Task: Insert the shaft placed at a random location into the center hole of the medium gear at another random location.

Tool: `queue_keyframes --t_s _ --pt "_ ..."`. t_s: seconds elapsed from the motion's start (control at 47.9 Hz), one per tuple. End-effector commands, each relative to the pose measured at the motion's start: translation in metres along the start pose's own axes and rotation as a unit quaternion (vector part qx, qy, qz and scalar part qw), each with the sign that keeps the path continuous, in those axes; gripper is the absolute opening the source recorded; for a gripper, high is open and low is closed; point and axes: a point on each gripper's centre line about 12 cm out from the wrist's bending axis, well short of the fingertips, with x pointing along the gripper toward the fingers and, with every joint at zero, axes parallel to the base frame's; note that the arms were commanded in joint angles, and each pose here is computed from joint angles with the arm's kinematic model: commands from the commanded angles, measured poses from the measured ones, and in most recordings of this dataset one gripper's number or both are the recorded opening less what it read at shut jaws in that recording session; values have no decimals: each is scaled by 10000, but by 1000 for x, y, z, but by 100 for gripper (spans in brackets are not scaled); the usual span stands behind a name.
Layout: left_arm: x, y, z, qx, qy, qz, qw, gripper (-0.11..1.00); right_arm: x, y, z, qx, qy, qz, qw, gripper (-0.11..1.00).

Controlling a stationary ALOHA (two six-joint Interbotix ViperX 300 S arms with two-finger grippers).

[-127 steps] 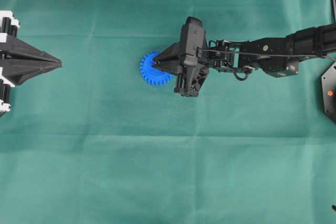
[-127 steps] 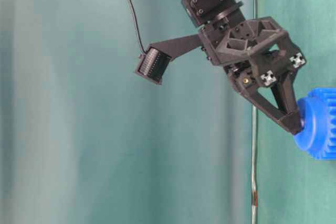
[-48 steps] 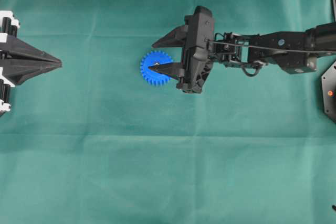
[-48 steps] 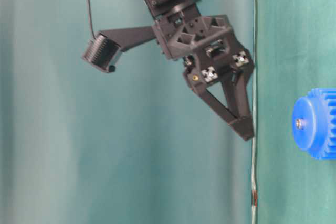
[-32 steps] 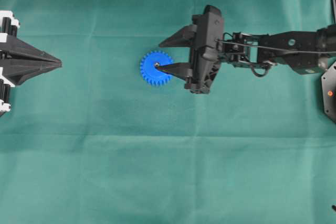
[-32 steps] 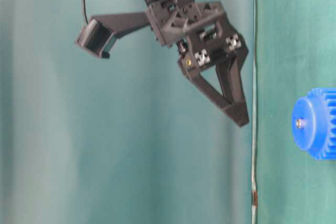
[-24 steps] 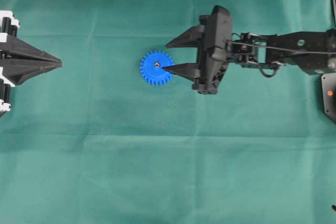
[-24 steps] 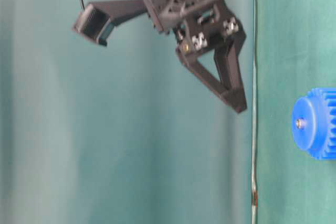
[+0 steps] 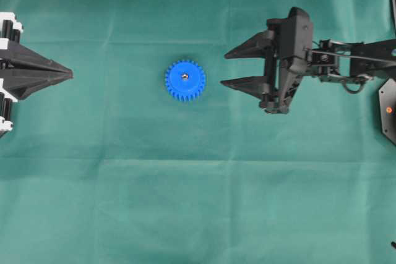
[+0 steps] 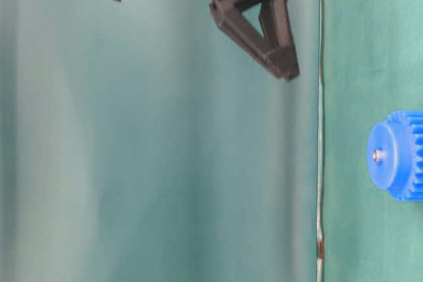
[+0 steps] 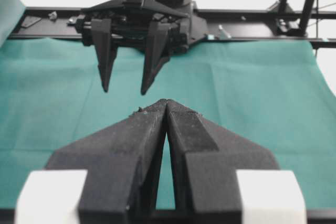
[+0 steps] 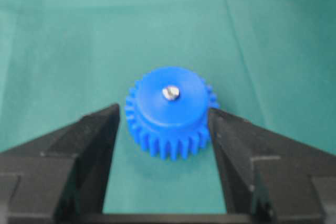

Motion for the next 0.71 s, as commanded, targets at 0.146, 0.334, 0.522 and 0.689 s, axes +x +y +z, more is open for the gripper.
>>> queue_keyframes --t_s 0.146,0.334,0.522,0.689 --pt "2 1 7 15 -84 13 10000 3 -20 1 4 56 -30 13 10000 67" --pt "2 1 6 23 -77 12 10000 3 -25 0 3 59 -46 6 10000 67" --pt "2 1 6 23 -77 12 10000 3 -25 0 3 59 -38 6 10000 67" --pt "2 1 7 15 -84 13 10000 3 -25 1 3 56 -38 13 10000 67"
